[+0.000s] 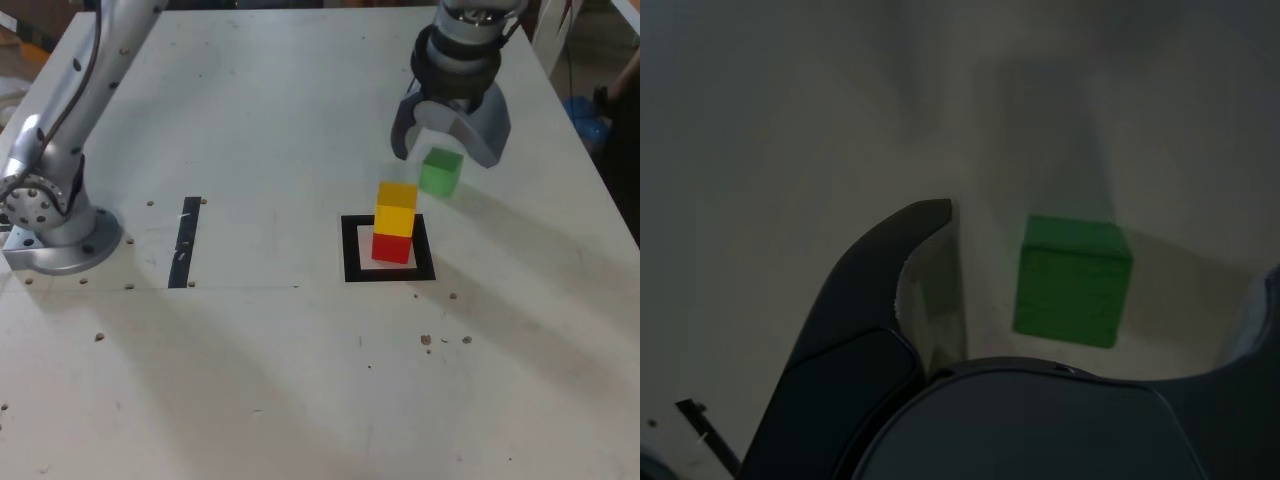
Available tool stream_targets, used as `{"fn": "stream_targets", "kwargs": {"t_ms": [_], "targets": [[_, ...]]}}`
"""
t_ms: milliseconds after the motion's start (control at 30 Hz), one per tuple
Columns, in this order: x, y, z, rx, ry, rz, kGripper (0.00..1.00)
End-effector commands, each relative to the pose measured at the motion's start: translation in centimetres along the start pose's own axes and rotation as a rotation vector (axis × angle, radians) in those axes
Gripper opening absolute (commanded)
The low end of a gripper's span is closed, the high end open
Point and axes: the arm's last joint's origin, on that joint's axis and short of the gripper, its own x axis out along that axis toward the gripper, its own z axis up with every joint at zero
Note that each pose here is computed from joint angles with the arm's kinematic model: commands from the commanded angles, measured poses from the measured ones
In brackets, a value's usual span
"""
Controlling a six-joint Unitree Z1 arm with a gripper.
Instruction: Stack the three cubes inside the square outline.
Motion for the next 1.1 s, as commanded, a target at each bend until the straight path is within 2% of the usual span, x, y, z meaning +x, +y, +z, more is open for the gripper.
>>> {"fn": "stream_targets", "kwargs": {"t_ms": [0, 100, 267, 467, 733, 867, 1067], "targets": [[0.5, 0.0, 0.4, 0.005, 0.003, -0.011, 0.92], [0.8, 0.0, 0.6, 0.009, 0.007, -0.018, 0.79], [0.7, 0.1, 0.8, 0.009, -0.005, -0.013, 0.52], [0.7, 0.2, 1.0, 0.033, -0.024, -0.022, 0.32], [1.3, 0.2, 1.5, 0.078, -0.033, -0.057, 0.25], [1.8, 0.2, 1.9, 0.099, -0.037, -0.078, 0.17], [1.5, 0.4, 1.8, 0.105, -0.040, -0.071, 0.10]]}}
